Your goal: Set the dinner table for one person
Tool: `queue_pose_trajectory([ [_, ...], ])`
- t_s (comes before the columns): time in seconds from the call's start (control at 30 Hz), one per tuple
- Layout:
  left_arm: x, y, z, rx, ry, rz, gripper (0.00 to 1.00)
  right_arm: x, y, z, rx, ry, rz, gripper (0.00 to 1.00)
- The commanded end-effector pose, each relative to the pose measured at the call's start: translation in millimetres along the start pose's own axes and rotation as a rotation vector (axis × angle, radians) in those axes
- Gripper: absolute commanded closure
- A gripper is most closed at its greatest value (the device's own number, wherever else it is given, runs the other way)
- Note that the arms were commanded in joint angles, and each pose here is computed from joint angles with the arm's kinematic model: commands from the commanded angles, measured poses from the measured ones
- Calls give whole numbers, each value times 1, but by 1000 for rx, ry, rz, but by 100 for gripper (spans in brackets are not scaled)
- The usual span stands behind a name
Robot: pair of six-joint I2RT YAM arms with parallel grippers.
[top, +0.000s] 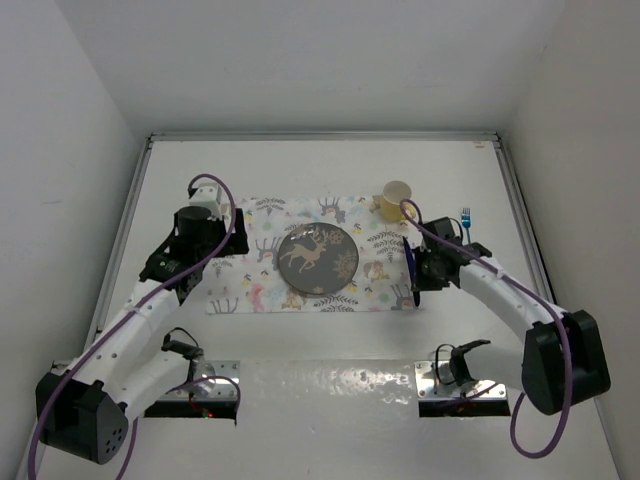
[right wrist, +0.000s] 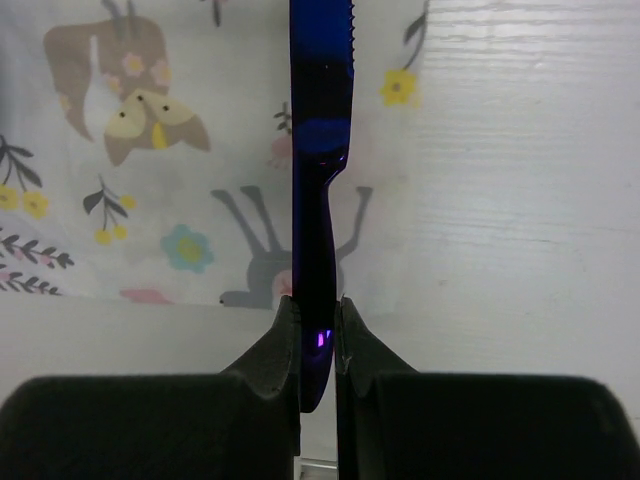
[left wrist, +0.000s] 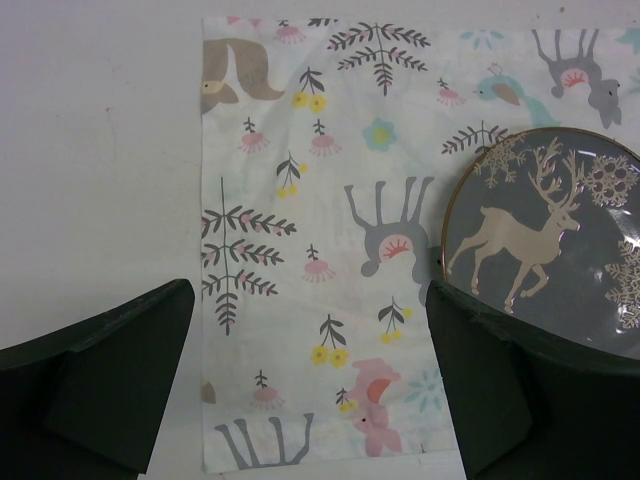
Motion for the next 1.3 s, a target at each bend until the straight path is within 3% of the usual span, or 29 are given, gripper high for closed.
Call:
queue_pose_trajectory([
  [0.0, 16, -1, 5, -10, -58, 24, 0, 9, 15, 1, 14, -64, -26, 100],
  [0.53, 14, 0, 2, 1, -48, 24, 0, 50, 51, -18, 73, -177, -47, 100],
  [0.97, 13, 1, 0, 8, -39, 20, 0, 35, 55, -46, 61, -134, -66, 100],
  [1.17, 13, 1, 0, 13, -39, 20, 0, 19, 52, -54, 65, -87, -62, 88],
  [1.27, 12, 1, 0, 14, -38, 20, 0, 15, 54, -54, 82, -70, -58, 71],
])
Point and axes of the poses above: each gripper's point midway between its finger pads, its own z axis back along the fingers, its own y axis along the line the jaws close on, x = y × z, the point moved 4 cm from there along z, back along the fingers, and after that the axes turned 2 degrees about z, right-handed, at the moved point
